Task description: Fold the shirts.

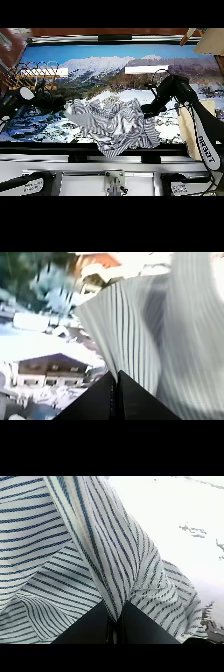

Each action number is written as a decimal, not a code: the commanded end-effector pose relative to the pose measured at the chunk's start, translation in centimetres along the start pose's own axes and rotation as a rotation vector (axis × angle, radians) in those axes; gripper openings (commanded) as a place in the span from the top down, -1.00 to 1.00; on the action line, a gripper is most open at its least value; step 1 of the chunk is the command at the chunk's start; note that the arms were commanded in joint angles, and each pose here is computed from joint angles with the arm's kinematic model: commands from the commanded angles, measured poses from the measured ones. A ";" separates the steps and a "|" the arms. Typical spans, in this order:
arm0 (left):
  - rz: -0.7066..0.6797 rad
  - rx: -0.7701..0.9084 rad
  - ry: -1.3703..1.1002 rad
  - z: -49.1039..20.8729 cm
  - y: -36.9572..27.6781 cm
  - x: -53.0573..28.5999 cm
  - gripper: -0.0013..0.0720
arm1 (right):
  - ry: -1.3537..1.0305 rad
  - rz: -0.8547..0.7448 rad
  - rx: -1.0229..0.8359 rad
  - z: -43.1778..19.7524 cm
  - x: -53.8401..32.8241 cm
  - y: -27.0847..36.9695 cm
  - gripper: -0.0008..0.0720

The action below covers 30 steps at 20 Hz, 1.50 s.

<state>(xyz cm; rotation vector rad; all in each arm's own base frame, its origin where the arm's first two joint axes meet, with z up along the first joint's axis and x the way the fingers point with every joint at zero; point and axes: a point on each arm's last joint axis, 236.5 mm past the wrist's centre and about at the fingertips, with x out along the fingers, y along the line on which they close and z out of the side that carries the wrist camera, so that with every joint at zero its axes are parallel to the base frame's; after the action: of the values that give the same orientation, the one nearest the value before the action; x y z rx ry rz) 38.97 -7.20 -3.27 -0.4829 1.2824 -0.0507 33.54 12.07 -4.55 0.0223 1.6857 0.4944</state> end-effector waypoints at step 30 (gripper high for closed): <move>-0.077 0.515 -1.177 -2.2 -12.9 -54.5 0.84 | -1.780 -0.616 -0.205 -16.6 -57.5 12.2 0.76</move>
<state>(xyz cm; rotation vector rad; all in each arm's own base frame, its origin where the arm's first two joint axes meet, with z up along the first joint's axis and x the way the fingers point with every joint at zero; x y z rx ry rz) 22.74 -4.42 55.85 -0.0948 -0.1442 -0.1959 24.94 1.51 56.62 -0.1555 -0.2166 0.0360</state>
